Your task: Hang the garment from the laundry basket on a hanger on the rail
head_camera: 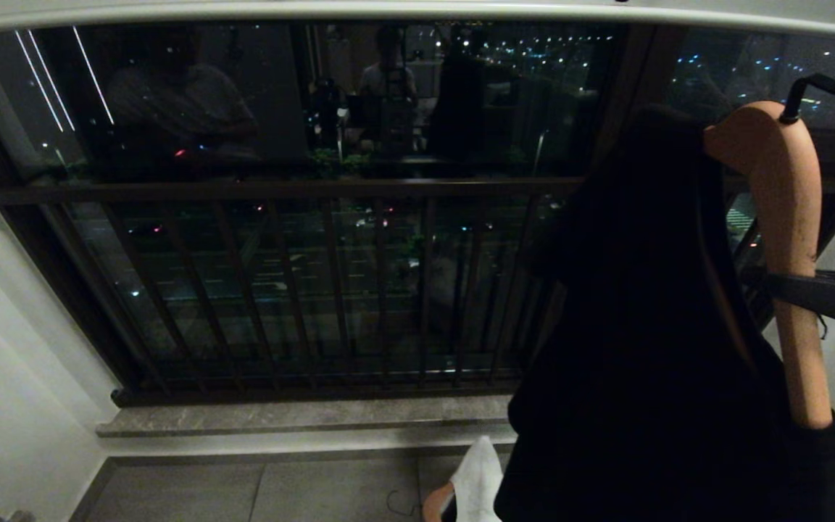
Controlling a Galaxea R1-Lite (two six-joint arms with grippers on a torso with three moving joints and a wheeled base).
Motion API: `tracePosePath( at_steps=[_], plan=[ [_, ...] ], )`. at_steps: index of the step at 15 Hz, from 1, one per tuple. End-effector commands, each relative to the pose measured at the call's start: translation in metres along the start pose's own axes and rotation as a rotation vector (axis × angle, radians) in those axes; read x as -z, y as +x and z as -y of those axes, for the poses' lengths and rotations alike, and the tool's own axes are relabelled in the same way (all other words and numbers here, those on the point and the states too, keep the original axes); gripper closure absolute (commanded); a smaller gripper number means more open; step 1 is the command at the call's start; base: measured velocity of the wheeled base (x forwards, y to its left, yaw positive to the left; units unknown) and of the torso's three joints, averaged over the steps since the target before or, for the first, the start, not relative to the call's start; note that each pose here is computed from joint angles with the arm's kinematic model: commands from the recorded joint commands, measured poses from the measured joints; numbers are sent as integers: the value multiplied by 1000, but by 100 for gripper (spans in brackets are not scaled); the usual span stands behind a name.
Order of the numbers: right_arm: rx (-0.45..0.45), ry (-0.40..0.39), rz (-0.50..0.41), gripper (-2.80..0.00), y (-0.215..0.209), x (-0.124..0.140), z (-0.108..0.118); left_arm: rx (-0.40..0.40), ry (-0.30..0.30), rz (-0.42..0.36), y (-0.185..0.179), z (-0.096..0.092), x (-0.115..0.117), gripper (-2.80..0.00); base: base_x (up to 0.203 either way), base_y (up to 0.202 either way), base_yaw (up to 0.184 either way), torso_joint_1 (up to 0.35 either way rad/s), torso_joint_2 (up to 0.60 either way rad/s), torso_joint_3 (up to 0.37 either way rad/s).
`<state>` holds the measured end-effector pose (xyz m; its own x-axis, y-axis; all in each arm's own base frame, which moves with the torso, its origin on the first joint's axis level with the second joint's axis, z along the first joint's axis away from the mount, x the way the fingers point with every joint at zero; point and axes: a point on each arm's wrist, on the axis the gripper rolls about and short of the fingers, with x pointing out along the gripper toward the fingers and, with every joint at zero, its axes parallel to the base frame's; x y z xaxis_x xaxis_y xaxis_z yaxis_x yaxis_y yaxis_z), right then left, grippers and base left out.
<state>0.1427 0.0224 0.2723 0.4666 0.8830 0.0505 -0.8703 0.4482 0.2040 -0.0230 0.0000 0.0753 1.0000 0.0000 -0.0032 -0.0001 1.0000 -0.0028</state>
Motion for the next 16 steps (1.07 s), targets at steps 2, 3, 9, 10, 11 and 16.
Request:
tracePosePath(
  at_steps=[2,3,9,10,11,16],
  plan=[
    [-42,62,-49,0,21,5,27,0,0,-1,0,0,0,0,0,0,0,0,0,0],
    [-59,63,-59,0,27,6,31,-1,0,-1,0,0,0,0,0,0,0,0,0,0],
    [-70,41,-51,0,43,-2,52,-1,0,-1,0,0,0,0,0,0,0,0,0,0],
    [-69,44,-52,0,45,-3,55,0,0,-1,0,0,0,0,0,0,0,0,0,0],
    [-68,45,-54,0,47,-3,58,0,1,0,0,0,0,0,0,0,0,0,0,0],
    [-72,21,-41,0,52,-13,62,0,1,-1,0,0,0,0,0,0,0,0,0,0]
  ],
)
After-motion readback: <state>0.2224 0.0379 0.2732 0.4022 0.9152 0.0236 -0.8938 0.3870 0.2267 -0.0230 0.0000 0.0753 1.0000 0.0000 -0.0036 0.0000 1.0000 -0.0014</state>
